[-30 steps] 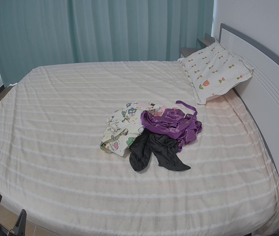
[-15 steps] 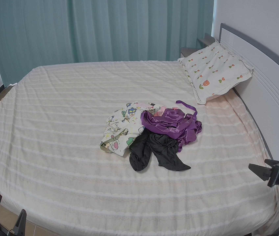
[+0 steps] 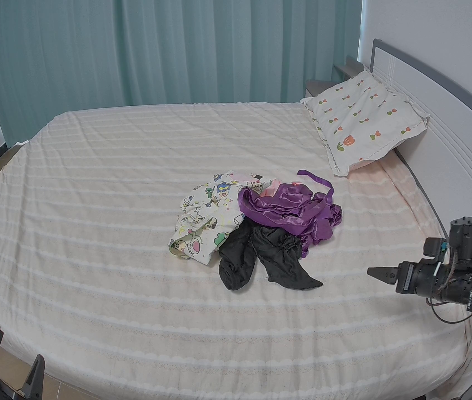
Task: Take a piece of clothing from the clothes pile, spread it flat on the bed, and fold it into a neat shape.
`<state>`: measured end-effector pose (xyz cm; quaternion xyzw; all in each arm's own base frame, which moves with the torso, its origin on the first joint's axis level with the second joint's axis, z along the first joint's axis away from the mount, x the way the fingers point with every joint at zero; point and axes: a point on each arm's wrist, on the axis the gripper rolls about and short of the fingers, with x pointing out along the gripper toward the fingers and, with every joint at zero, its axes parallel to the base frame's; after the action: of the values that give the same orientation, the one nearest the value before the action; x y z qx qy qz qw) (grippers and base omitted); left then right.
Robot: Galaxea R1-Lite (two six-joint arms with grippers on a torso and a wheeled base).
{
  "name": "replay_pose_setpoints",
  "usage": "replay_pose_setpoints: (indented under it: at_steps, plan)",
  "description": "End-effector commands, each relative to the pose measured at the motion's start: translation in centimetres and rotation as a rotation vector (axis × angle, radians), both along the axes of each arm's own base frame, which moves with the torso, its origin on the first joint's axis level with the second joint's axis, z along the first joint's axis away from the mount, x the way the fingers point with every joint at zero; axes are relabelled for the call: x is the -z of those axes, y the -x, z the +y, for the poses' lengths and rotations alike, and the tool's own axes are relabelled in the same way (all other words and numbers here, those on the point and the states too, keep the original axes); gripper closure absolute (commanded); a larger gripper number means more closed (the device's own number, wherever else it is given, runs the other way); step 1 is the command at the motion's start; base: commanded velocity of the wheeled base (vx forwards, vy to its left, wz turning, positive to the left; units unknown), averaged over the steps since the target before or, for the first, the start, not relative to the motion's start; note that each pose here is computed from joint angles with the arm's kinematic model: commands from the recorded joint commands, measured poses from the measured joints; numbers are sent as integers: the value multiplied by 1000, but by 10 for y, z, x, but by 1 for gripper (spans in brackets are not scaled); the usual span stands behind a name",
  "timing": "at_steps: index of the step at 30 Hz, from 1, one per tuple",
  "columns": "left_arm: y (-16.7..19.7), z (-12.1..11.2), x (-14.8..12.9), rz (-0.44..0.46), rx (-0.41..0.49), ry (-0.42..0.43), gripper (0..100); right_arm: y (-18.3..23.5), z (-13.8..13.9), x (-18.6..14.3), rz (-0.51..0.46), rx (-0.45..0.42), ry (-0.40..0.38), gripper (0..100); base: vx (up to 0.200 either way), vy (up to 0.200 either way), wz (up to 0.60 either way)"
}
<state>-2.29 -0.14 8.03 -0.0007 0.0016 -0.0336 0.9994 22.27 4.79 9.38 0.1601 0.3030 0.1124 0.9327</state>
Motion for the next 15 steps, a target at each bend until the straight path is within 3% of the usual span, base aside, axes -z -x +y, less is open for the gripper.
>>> replay_pose_setpoints:
  at_steps: [1, 6, 15]
  plan:
    - [0, 0, 5, 4, -1, 0, 0, -40, 19, 41, 98, 2, 11, 0, 0, 0, 0]
    - [0, 0, 5, 6, 0, 2, 0, -65, 36, 59, 84, 44, -33, 0, 0, 0, 0]
    - [0, 0, 5, 4, 0, 0, 0, -100, 59, 97, 97, 56, 1, 0, 0, 0, 0]
